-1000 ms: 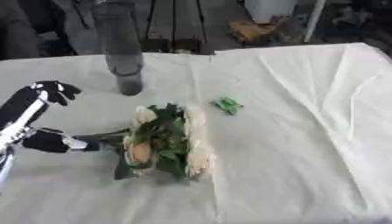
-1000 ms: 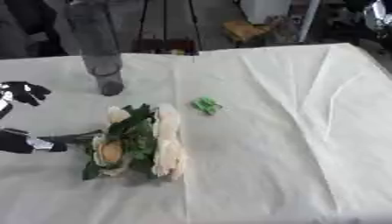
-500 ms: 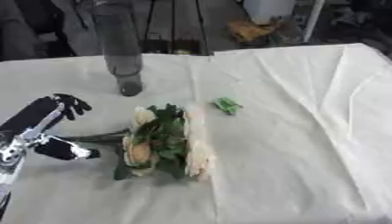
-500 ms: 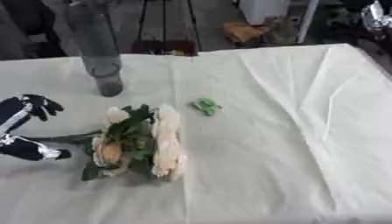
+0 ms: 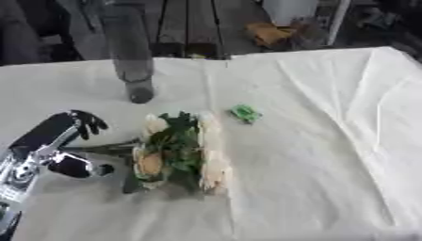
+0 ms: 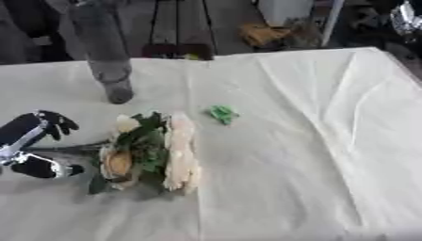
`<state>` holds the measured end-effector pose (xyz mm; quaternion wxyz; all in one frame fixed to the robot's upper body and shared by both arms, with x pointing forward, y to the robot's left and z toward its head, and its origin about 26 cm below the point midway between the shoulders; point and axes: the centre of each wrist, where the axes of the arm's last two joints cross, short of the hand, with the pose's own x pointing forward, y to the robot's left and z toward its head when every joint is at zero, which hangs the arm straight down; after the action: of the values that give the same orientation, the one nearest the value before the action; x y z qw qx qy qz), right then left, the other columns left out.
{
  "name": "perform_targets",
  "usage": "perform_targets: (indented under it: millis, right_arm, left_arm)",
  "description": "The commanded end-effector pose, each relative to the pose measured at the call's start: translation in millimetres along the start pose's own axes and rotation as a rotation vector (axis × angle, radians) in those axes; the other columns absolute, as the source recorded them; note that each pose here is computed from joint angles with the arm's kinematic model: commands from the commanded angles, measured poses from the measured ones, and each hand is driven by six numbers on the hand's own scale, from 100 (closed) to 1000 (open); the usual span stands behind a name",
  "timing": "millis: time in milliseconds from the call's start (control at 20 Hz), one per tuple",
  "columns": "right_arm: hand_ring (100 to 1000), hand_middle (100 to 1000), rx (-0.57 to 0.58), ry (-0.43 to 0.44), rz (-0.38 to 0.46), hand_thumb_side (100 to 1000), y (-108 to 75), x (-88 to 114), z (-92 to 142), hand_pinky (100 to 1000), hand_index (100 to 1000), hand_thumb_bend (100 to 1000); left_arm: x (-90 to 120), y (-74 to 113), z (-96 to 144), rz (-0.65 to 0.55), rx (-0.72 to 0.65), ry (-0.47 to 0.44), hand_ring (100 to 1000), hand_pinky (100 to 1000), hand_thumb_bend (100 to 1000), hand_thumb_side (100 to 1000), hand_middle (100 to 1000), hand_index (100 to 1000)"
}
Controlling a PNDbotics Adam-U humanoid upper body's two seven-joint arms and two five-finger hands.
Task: Arrange flowers into the vase.
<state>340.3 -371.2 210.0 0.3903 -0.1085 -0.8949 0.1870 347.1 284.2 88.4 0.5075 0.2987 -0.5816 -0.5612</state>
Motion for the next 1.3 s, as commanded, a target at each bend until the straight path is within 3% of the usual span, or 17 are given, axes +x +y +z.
perform_targets:
  millis: [50, 700, 1300]
  right_arm:
    - [840, 881, -0.003, -0.031, 0.011, 479, -5.9, 8, -7, 794, 952, 198]
    - [841, 881, -0.005, -0.034, 0.01, 480, -6.4, 8, -7, 795, 953, 199]
    - [841, 881, -0.006, -0.036, 0.008, 481, -5.9, 8, -8, 795, 953, 193]
  left_arm:
    - [-2, 1.7, -3, -0.007, 0.008, 0.006, 549, 678, 688, 196, 565, 740]
    - [-9, -12.7, -14, 0.03, 0.08, 0.042, 557, 681, 678, 180, 571, 745]
    - [-6, -21.4, -18, 0.029, 0.018, 0.035, 491, 625, 648, 176, 522, 715]
